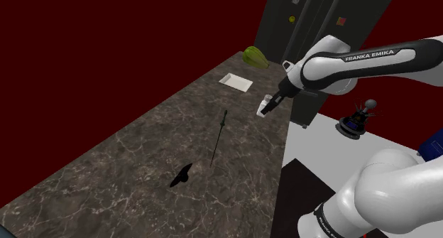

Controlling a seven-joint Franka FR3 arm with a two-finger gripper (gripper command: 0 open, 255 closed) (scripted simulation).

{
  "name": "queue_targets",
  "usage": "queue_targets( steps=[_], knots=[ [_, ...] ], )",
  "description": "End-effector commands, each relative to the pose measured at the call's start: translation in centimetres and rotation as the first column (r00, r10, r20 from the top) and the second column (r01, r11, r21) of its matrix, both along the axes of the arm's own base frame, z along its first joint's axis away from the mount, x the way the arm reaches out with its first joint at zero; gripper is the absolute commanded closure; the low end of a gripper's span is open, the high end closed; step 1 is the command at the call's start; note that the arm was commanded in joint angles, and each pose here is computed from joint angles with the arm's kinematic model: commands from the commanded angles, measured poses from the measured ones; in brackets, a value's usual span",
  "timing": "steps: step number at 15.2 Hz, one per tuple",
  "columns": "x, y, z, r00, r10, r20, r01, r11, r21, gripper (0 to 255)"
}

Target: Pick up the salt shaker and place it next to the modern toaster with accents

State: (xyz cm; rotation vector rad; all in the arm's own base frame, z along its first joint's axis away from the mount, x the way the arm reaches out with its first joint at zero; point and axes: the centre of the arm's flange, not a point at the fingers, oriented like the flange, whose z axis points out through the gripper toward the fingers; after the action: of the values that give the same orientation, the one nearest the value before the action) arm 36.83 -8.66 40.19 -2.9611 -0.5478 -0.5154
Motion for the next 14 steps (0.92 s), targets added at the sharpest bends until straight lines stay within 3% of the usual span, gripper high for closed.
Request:
queue_targets(
  steps=[1, 14],
  knots=[
    [-0.1, 0.1, 1.1, 1.0, 0.0, 0.0, 0.0, 1.0, 0.0, 255],
    [-0.1, 0.1, 8.0, 1.0, 0.0, 0.0, 0.0, 1.0, 0.0, 255]
  ],
)
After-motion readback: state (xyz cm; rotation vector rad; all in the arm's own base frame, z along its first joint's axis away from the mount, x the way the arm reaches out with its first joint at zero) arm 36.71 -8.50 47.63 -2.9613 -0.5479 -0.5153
